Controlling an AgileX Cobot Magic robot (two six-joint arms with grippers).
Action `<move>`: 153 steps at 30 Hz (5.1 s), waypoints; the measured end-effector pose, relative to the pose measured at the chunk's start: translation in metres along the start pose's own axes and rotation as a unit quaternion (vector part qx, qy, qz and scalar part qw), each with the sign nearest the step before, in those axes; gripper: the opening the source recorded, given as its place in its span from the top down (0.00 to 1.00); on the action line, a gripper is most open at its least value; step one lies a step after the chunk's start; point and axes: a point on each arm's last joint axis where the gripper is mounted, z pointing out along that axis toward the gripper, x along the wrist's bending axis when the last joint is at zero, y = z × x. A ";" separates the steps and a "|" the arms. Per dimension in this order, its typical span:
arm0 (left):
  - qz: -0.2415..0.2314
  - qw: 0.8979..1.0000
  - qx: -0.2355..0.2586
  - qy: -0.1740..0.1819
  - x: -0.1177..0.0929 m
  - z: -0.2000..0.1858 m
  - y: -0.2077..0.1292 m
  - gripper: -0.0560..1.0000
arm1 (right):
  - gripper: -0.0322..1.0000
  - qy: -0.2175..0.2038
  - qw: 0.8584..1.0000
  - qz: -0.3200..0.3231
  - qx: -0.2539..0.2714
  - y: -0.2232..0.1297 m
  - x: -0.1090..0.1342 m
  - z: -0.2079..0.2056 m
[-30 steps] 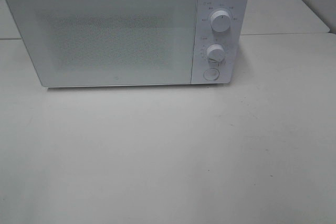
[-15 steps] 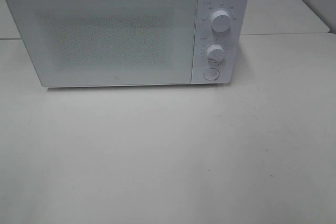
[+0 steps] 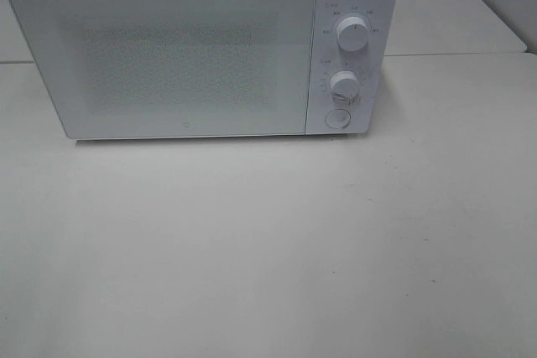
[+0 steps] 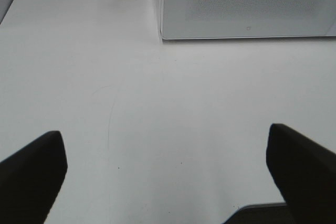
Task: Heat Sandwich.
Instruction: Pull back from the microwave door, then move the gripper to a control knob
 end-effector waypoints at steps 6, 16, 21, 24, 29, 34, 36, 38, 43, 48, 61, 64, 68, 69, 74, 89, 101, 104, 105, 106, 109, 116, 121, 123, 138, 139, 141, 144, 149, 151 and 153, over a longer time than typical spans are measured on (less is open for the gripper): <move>0.000 1.000 0.000 0.000 0.000 0.000 0.000 0.03 | 0.23 0.004 1.000 -0.003 -0.028 0.020 0.002 0.011; 0.000 1.000 0.000 0.000 0.000 0.000 0.000 0.03 | 0.23 0.011 0.999 -0.008 -0.047 0.055 0.007 0.050; 0.000 1.000 0.000 0.000 0.000 0.000 0.000 0.03 | 0.23 0.019 0.999 0.000 -0.029 0.064 0.010 0.073; 0.000 1.000 0.000 0.000 0.000 0.000 0.000 0.03 | 0.23 0.023 0.999 0.004 -0.027 0.068 0.012 0.083; 0.000 1.000 0.000 0.000 0.000 0.000 0.000 0.03 | 0.23 0.027 0.999 0.006 -0.039 0.076 0.014 0.104; 0.000 1.000 0.000 0.000 0.000 0.000 0.000 0.03 | 0.23 0.034 0.997 0.024 -0.060 0.077 0.017 0.128; 0.000 1.000 0.000 0.000 0.000 0.000 0.000 0.03 | 0.23 0.035 0.997 0.024 -0.069 0.079 0.018 0.135; 0.000 1.000 0.000 0.000 0.000 0.000 0.000 0.03 | 0.23 0.036 0.996 0.024 -0.072 0.080 0.018 0.138; 0.000 1.000 0.000 0.000 0.000 0.000 0.000 0.03 | 0.23 0.039 0.994 0.025 -0.095 0.086 0.020 0.155; 0.000 1.000 0.000 0.000 0.000 0.000 0.000 0.03 | 0.23 0.043 0.993 0.013 -0.106 0.086 0.022 0.180; 0.000 1.000 0.000 0.000 0.000 0.000 0.000 0.03 | 0.23 0.016 0.990 0.007 -0.142 0.048 0.021 0.218; 0.000 1.000 0.000 0.000 0.000 0.000 0.000 0.03 | 0.23 0.002 0.989 -0.004 -0.150 0.037 0.029 0.227; 0.000 1.000 0.000 0.000 0.000 0.000 0.000 0.03 | 0.23 -0.007 0.989 -0.009 -0.151 0.028 0.042 0.236; 0.000 1.000 0.000 0.000 0.000 0.000 0.000 0.03 | 0.23 -0.010 0.988 -0.014 -0.153 0.026 0.045 0.237; 0.000 1.000 0.000 0.000 0.000 0.000 0.000 0.03 | 0.23 -0.010 0.986 -0.034 -0.163 0.015 0.068 0.243; 0.000 1.000 0.000 0.000 0.000 0.000 0.000 0.03 | 0.23 0.012 0.989 -0.054 -0.137 -0.010 0.126 0.259; 0.000 1.000 0.000 0.000 0.000 0.000 0.000 0.03 | 0.23 0.028 0.988 -0.056 -0.138 -0.011 0.175 0.281; 0.000 1.000 0.000 0.000 0.000 0.000 0.000 0.03 | 0.23 0.029 0.988 -0.053 -0.141 -0.010 0.183 0.288; 0.000 1.000 0.000 0.000 0.000 0.000 0.000 0.03 | 0.23 0.030 0.988 -0.052 -0.142 -0.010 0.185 0.290; 0.000 1.000 0.000 0.000 0.000 0.000 0.000 0.03 | 0.23 0.030 0.988 -0.050 -0.144 -0.009 0.189 0.295; 0.000 1.000 0.000 0.000 0.000 0.000 0.000 0.03 | 0.23 0.031 0.988 -0.048 -0.146 -0.008 0.194 0.298; 0.000 1.000 0.000 0.000 0.000 0.000 0.000 0.03 | 0.23 0.028 0.988 -0.043 -0.149 -0.010 0.206 0.316; 0.000 1.000 0.000 0.000 0.000 0.000 0.000 0.03 | 0.23 0.013 0.989 -0.022 -0.145 -0.011 0.203 0.329; 0.000 1.000 0.000 0.000 0.000 0.000 0.000 0.03 | 0.23 0.011 0.989 -0.016 -0.145 -0.011 0.202 0.331; 0.000 1.000 0.000 0.000 0.000 0.000 0.000 0.03 | 0.23 0.008 0.989 -0.019 -0.146 -0.016 0.205 0.355; 0.000 1.000 0.000 0.000 0.000 0.000 0.000 0.03 | 0.23 0.007 0.989 -0.020 -0.145 -0.016 0.204 0.356; -0.001 1.000 0.000 0.000 0.000 0.000 0.000 0.03 | 0.23 0.007 0.989 -0.020 -0.144 -0.017 0.204 0.356; -0.001 1.000 0.000 0.000 0.000 0.000 0.000 0.03 | 0.23 0.008 0.989 -0.021 -0.144 -0.017 0.204 0.356; -0.001 1.000 0.000 0.000 0.000 0.000 0.000 0.03 | 0.29 0.009 0.989 -0.022 -0.144 -0.017 0.205 0.356; -0.001 1.000 0.000 0.000 0.000 0.000 0.000 0.03 | 0.35 0.008 0.989 -0.021 -0.144 -0.017 0.204 0.356; -0.001 1.000 0.000 0.000 0.000 0.000 0.000 0.03 | 0.43 0.002 0.989 -0.017 -0.144 -0.017 0.203 0.356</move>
